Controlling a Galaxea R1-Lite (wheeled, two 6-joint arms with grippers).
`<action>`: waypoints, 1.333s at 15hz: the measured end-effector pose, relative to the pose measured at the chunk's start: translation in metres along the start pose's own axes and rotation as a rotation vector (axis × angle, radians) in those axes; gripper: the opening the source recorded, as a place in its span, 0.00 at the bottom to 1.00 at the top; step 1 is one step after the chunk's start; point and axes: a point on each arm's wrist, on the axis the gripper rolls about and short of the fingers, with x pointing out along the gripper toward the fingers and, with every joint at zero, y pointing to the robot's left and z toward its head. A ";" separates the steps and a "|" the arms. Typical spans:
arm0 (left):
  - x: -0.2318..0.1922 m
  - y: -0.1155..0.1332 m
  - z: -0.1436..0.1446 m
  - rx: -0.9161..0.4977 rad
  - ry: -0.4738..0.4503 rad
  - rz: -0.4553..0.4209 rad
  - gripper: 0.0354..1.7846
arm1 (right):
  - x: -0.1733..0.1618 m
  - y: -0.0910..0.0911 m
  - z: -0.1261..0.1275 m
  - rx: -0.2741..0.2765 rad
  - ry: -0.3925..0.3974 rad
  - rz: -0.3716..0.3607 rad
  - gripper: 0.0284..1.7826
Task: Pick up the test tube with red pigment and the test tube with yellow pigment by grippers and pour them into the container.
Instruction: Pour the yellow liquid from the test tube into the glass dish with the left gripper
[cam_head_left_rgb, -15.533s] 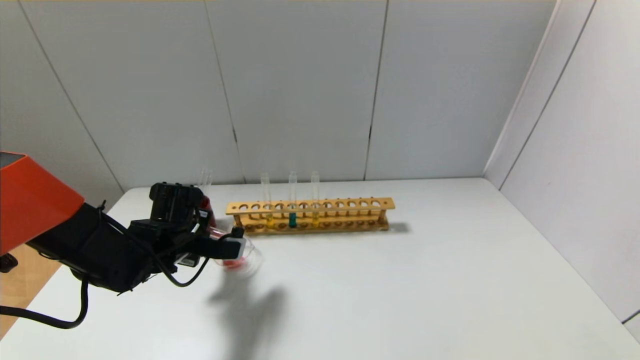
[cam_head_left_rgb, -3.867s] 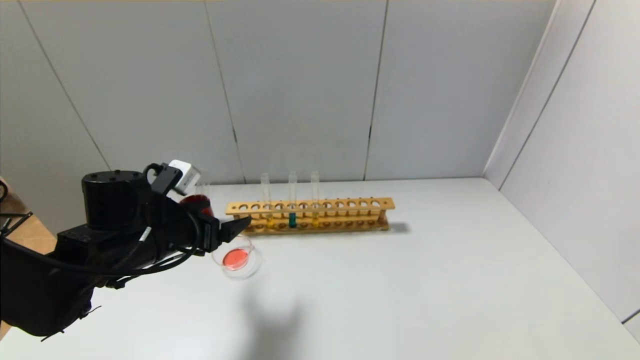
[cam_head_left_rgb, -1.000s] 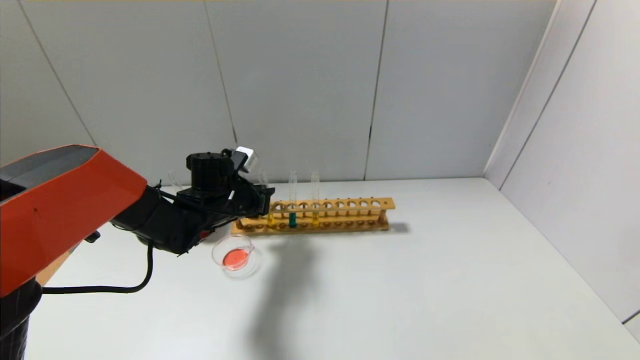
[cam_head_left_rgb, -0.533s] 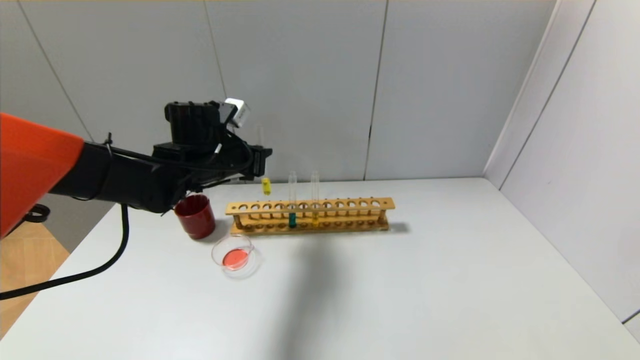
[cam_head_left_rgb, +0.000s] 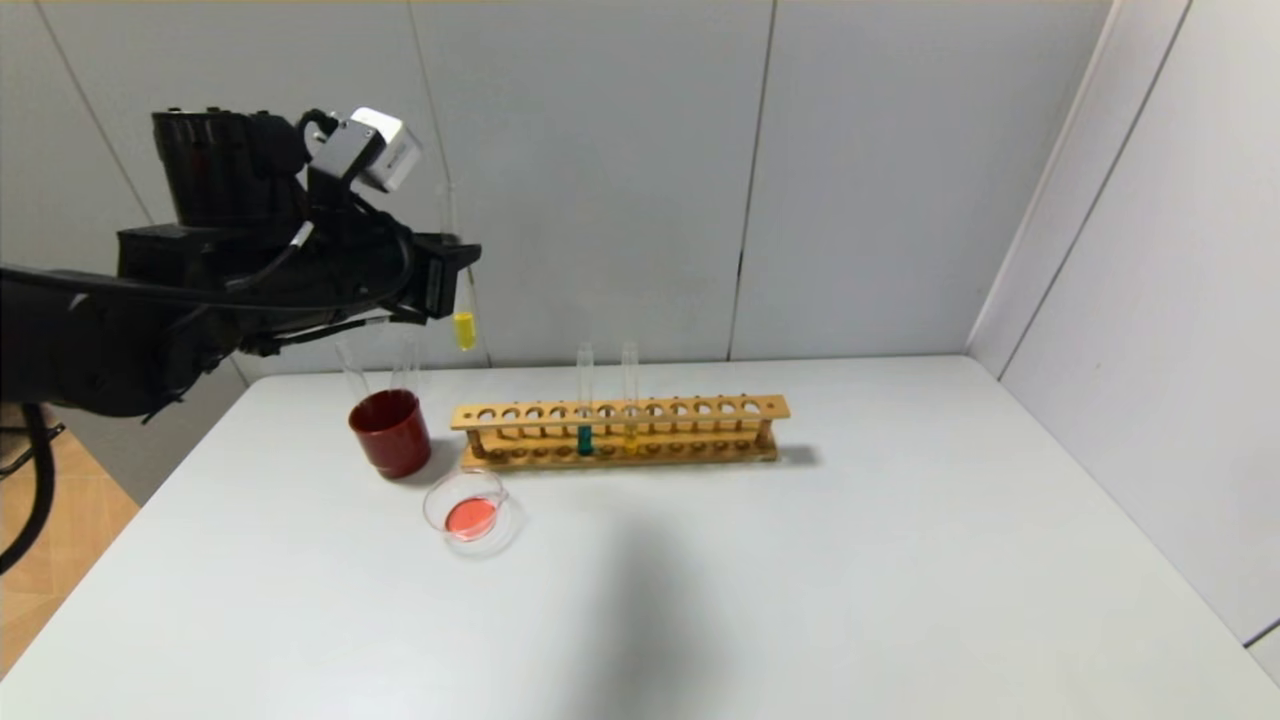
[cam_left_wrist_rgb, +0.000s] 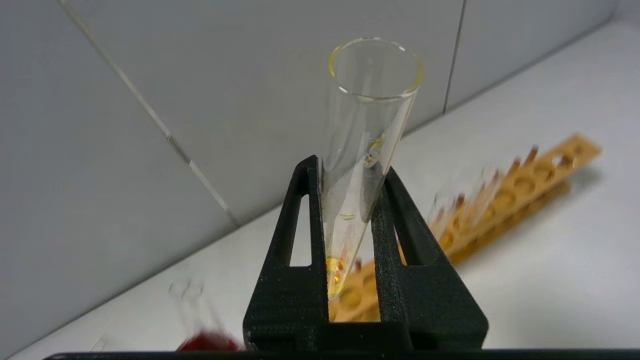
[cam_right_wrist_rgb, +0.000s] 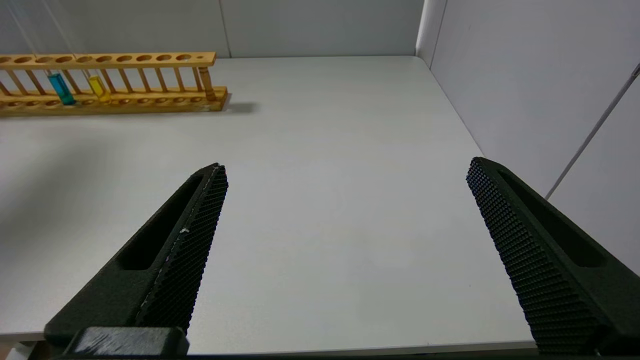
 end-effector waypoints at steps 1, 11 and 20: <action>-0.012 0.001 -0.009 0.044 0.030 0.009 0.16 | 0.000 0.000 0.000 0.000 0.000 0.000 0.98; -0.055 0.013 -0.091 0.354 0.292 0.017 0.16 | 0.000 0.000 0.000 0.000 0.000 0.000 0.98; -0.039 0.012 -0.138 0.578 0.441 -0.101 0.16 | 0.000 0.000 0.000 0.000 0.000 0.000 0.98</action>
